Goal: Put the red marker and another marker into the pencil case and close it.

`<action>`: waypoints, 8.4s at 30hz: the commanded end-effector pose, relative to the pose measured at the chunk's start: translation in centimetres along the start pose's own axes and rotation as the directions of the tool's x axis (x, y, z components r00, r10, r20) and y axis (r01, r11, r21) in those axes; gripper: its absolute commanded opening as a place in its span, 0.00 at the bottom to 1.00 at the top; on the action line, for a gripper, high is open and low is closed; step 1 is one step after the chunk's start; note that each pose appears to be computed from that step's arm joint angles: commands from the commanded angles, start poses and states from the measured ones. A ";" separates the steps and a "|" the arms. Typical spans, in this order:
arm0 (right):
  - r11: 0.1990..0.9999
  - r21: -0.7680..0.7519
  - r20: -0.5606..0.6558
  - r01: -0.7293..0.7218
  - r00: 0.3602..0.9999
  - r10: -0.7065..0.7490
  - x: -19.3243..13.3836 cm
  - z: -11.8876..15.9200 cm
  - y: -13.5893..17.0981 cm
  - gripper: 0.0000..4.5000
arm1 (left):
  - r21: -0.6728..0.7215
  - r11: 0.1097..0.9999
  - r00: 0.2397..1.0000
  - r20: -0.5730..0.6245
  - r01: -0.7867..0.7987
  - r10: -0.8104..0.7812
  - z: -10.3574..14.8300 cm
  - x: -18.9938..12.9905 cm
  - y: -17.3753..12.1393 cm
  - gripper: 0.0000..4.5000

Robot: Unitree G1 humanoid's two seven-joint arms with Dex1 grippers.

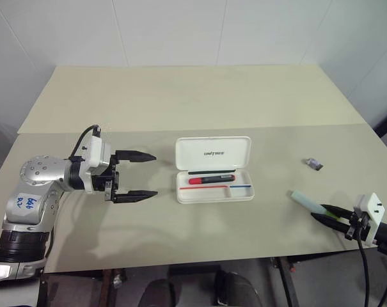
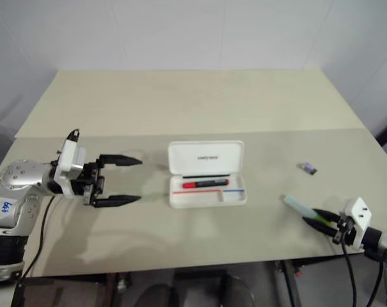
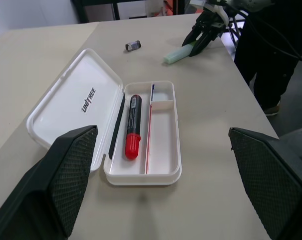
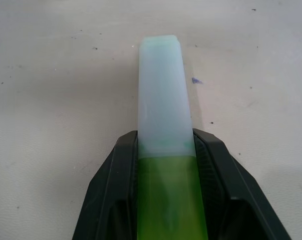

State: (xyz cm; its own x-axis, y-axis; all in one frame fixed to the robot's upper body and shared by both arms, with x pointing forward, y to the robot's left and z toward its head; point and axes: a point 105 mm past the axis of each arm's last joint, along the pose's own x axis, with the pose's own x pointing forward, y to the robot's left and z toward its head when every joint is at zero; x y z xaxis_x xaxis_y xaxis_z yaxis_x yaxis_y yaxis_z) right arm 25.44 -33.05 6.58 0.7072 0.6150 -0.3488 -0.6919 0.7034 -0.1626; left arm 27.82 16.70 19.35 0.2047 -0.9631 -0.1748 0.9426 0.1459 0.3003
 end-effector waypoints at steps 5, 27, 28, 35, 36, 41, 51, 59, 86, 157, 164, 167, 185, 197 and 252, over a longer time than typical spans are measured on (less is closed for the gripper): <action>0.986 -0.142 0.097 -0.091 0.990 0.106 2.7 4.5 0.2 0.25 | 0.043 0.999 1.000 0.008 -0.014 0.013 0.4 0.0 0.0 1.00; 0.653 -0.375 0.188 -0.659 0.635 0.749 14.8 18.5 14.0 0.25 | 0.001 0.996 0.996 0.009 -0.087 0.087 -0.4 -0.1 -1.8 1.00; 0.641 -0.382 0.181 -0.666 0.626 0.758 15.1 18.6 14.4 0.25 | -0.002 0.996 0.996 0.009 -0.093 0.093 -0.4 -0.1 -1.9 1.00; 0.620 -0.412 0.084 -0.668 0.649 0.756 16.9 17.9 14.1 0.25 | -0.011 0.993 0.993 0.009 -0.115 0.115 -0.6 -0.1 -2.2 1.00; 0.620 -0.407 0.071 -0.671 0.654 0.754 17.2 17.7 14.0 0.25 | -0.013 0.993 0.993 0.010 -0.117 0.117 -0.6 -0.1 -2.2 1.00; 0.622 -0.413 0.025 -0.665 0.674 0.738 18.1 17.1 13.5 0.25 | -0.013 0.992 0.992 0.013 -0.123 0.123 -0.5 0.0 -2.2 1.00; 0.629 -0.387 0.001 -0.675 0.681 0.732 18.8 16.5 13.6 0.25 | -0.011 0.991 0.991 0.011 -0.133 0.133 -0.5 0.0 -2.0 1.00; 0.639 -0.416 0.004 -0.648 0.701 0.713 18.8 16.9 12.6 0.72 | -0.003 0.991 0.991 0.013 -0.132 0.132 -0.3 0.0 -1.6 1.00; 0.996 -0.071 0.334 -0.048 0.940 0.069 6.6 15.8 -0.3 0.99 | 0.006 0.998 0.990 0.121 -0.068 0.067 0.5 3.9 -1.7 1.00; 0.967 0.185 0.028 0.173 0.983 -0.181 9.7 7.7 -7.9 0.08 | 0.082 0.995 0.982 0.185 -0.064 0.047 3.2 6.6 0.5 1.00; 0.984 -0.050 0.154 -0.172 0.972 0.178 11.1 12.9 -3.9 0.08 | 0.066 0.996 0.984 0.168 -0.063 0.051 2.1 5.7 0.2 1.00; 0.924 -0.159 0.142 -0.347 0.918 0.370 11.4 14.4 -0.6 0.08 | 0.052 0.996 0.985 0.159 -0.073 0.064 1.6 5.2 -0.1 1.00; 0.705 -0.283 -0.062 -0.650 0.746 0.663 12.9 12.6 6.8 0.08 | 0.016 0.996 0.989 0.117 -0.087 0.085 0.4 4.7 -1.8 1.00; 0.703 -0.289 -0.063 -0.650 0.745 0.664 14.6 12.8 6.9 0.31 | 0.016 0.994 0.988 0.112 -0.105 0.103 0.6 4.4 -1.2 1.00; 0.883 -0.321 0.300 -0.342 0.848 0.437 6.2 17.2 2.7 1.00 | -0.020 0.831 0.827 0.088 -0.556 0.555 -4.4 2.7 6.2 0.00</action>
State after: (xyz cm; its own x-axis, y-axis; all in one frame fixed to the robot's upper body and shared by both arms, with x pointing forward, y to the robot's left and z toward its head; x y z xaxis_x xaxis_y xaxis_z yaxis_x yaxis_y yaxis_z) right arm 30.80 -20.94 18.49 0.3425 0.9324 -0.1155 -0.9110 0.2996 -0.2835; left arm 34.78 16.21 16.08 0.6542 -0.7504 0.0944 0.6971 0.6467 0.3096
